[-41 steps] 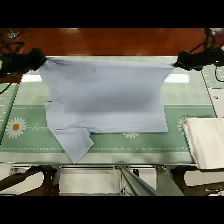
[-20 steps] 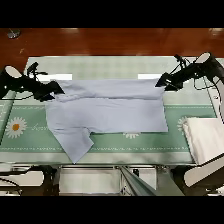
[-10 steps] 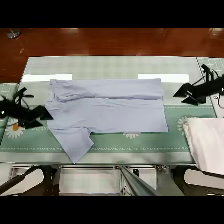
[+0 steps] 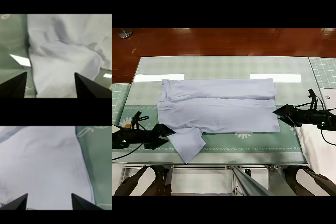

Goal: Fold the shirts.

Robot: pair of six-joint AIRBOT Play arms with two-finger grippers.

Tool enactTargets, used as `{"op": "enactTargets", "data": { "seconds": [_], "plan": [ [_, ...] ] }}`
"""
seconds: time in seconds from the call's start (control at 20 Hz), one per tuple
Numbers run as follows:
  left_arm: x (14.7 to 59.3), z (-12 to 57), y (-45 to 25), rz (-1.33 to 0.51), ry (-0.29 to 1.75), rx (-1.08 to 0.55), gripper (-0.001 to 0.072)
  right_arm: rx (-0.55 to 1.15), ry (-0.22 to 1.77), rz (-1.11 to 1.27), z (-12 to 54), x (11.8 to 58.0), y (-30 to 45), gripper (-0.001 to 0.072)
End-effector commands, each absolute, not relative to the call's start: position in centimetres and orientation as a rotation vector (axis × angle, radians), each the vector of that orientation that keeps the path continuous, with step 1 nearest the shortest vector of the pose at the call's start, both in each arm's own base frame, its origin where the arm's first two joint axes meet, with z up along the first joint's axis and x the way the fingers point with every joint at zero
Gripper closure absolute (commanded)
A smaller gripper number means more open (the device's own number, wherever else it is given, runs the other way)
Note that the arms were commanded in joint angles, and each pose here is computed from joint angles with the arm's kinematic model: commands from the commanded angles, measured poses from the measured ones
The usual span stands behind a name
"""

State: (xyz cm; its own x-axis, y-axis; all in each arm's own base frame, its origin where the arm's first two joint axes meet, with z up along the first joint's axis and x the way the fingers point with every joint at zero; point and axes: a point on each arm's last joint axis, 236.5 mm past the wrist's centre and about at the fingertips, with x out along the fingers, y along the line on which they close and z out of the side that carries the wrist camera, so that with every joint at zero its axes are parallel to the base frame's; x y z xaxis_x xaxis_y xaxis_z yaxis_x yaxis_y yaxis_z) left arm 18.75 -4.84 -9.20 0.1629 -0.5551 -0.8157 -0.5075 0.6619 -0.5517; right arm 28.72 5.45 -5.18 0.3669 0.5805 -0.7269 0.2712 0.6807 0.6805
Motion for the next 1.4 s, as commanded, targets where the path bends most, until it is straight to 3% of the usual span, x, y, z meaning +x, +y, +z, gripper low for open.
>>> {"op": "enactTargets", "data": {
  "seconds": [0.0,0.1,0.15,0.25,0.45,0.6,0.8,1.15,1.2,1.3,1.35],
  "plan": [
    [18.3,-10.0,-7.5,-0.095,1.475,-0.944,0.0006,0.898,1.205,0.266,-5.0,28.1,6.6,0.0088],
    [18.2,-10.4,-8.1,-0.11,1.482,-0.903,0.0008,0.895,1.197,0.264,-4.8,28.4,6.4,0.0088],
    [18.3,-10.5,-8.2,-0.115,1.48,-0.891,0.0064,0.872,1.203,0.249,-4.8,28.4,5.8,0.0088],
    [18.5,-10.4,-8.1,-0.118,1.47,-0.881,0.069,0.799,1.245,0.185,-4.9,28.0,3.2,0.0088],
    [18.9,-10.0,-8.5,-0.163,1.445,-0.873,0.0679,0.688,1.457,-0.01,-6.6,23.4,-1.7,0.0088],
    [19.1,-9.9,-8.6,-0.175,1.436,-0.872,0.0679,0.757,1.577,-0.046,-8.4,20.0,-0.3,0.0088],
    [19.1,-9.9,-8.6,-0.173,1.434,-0.872,0.0679,0.742,1.582,0.038,-9.3,20.6,3.0,0.0088],
    [19.3,-9.9,-8.5,-0.169,1.429,-0.871,0.0679,0.801,1.548,0.153,-10.3,26.0,7.2,0.0094],
    [19.3,-9.9,-8.5,-0.17,1.427,-0.874,0.0679,0.782,1.549,0.177,-10.3,26.6,7.6,0.0176],
    [19.4,-9.8,-8.6,-0.18,1.421,-0.872,0.0679,0.706,1.561,0.273,-9.7,27.2,8.5,0.0676],
    [19.8,-9.5,-8.5,-0.181,1.411,-0.867,0.0679,0.689,1.546,0.295,-8.9,27.8,8.5,0.0675]
  ]
}}
